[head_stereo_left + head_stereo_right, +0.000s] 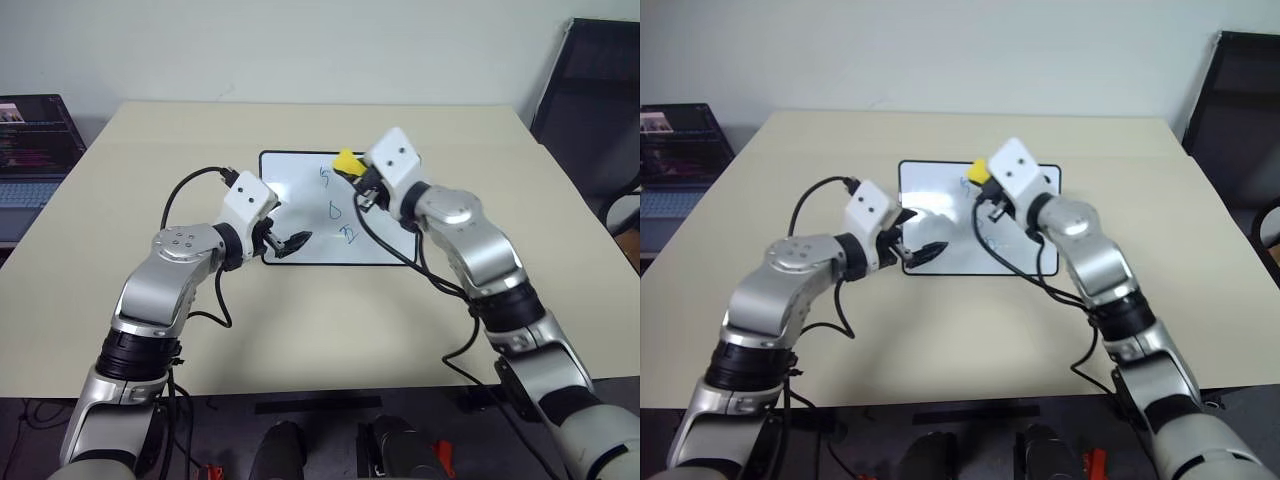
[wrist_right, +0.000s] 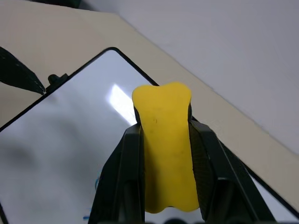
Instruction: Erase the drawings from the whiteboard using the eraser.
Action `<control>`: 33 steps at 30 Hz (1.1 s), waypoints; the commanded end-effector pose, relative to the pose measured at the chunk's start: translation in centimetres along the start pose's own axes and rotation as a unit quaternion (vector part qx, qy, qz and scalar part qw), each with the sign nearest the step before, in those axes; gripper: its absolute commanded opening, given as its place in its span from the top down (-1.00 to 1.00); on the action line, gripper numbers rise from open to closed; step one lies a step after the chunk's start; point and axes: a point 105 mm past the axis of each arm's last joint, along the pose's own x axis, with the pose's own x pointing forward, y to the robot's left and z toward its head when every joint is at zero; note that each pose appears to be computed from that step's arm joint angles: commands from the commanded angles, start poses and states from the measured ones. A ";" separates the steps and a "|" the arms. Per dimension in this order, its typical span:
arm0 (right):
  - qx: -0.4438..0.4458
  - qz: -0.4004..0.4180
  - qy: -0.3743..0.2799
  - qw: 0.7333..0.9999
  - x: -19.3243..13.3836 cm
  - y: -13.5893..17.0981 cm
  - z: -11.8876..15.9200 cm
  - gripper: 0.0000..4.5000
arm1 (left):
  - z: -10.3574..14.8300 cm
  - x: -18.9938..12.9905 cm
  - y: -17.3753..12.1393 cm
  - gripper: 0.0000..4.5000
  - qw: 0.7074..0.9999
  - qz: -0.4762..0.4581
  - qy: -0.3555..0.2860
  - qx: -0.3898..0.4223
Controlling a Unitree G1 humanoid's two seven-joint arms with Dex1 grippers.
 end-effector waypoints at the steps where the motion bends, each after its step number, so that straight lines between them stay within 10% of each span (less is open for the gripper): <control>1: -0.042 0.001 -0.024 0.999 1.5 -0.5 1.4 0.57 | 1.9 -0.9 1.0 -1.00 0.999 0.027 -0.020 0.025; 33: -0.087 0.084 0.090 0.989 3.1 0.9 -5.8 0.57 | 1.6 -2.0 1.3 -1.00 0.998 0.050 -0.019 0.028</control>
